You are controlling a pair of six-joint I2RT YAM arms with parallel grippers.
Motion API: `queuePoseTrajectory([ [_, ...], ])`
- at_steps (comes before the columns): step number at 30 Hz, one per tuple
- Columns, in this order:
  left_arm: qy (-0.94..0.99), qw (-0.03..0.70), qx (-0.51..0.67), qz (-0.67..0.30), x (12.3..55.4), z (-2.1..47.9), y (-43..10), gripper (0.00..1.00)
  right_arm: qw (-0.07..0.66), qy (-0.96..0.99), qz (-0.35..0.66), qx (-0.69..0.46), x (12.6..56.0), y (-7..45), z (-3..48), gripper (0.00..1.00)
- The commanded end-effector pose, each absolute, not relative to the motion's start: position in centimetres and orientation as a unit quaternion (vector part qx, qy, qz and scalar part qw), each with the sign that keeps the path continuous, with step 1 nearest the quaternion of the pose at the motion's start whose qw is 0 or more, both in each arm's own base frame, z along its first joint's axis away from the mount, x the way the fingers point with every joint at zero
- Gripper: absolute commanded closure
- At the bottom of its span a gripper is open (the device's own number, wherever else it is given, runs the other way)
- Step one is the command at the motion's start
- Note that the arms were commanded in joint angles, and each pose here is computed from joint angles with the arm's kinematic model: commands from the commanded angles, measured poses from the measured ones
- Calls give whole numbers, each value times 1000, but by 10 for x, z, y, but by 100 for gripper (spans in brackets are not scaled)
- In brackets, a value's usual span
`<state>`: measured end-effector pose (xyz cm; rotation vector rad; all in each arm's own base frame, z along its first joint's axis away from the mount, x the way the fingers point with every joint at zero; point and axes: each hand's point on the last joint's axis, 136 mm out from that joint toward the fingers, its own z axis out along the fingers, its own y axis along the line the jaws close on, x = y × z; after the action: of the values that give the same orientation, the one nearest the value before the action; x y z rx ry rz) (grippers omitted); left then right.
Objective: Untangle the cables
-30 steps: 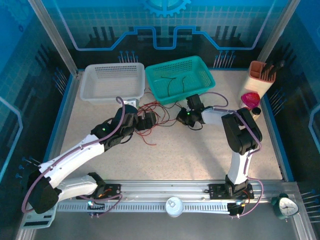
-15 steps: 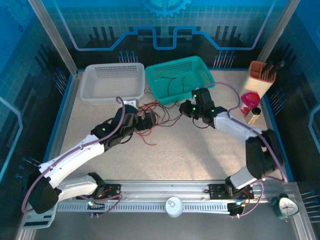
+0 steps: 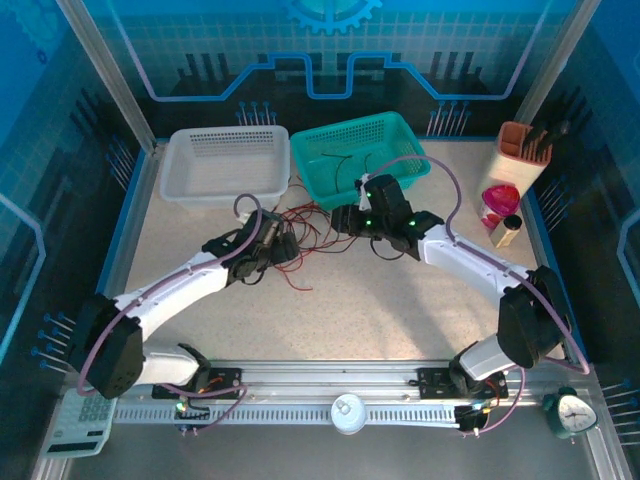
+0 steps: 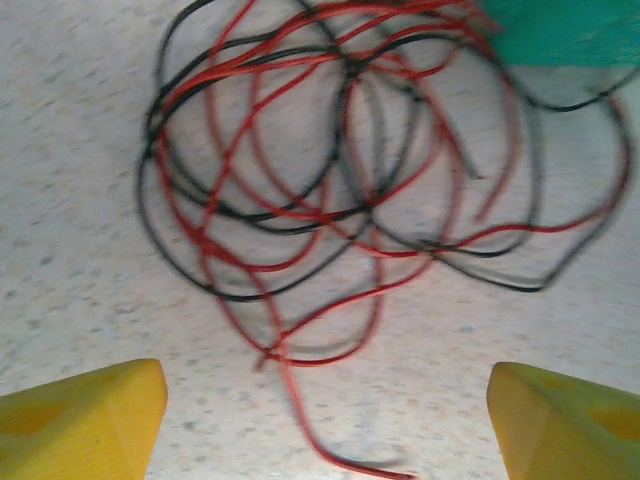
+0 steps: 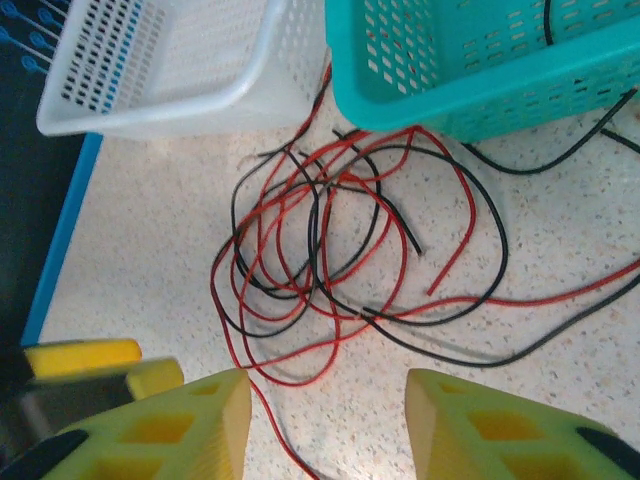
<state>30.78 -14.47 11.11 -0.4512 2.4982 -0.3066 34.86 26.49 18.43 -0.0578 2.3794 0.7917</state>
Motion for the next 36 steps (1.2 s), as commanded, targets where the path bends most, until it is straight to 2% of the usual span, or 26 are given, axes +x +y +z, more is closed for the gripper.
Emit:
queuePoseTrajectory([
  [1, 933, 262, -223, -106, 301, 93, -128, 20, 305, 912, 274, -22, 341, 254, 170, 52],
  [4, 930, 258, -240, -107, 308, 86, -125, 29, 308, 912, 270, -31, 335, 254, 172, 51],
  [8, 934, 248, -237, -96, 321, 78, -130, 36, 313, 912, 258, -49, 327, 256, 174, 50],
  [17, 945, 233, -222, -48, 343, 60, -133, 43, 322, 912, 248, -64, 317, 254, 177, 50],
  [20, 948, 231, -217, -42, 347, 56, -135, 47, 324, 911, 246, -66, 314, 252, 179, 49],
  [26, 951, 220, -213, -39, 348, 48, -138, 61, 333, 910, 241, -64, 313, 247, 184, 49],
  [29, 953, 216, -210, -35, 347, 44, -139, 61, 334, 909, 241, -64, 314, 247, 186, 49],
  [33, 954, 214, -206, -33, 344, 41, -139, 70, 336, 906, 248, -66, 313, 249, 191, 49],
  [36, 954, 218, -201, -31, 344, 44, -138, 80, 338, 904, 253, -67, 313, 251, 195, 49],
])
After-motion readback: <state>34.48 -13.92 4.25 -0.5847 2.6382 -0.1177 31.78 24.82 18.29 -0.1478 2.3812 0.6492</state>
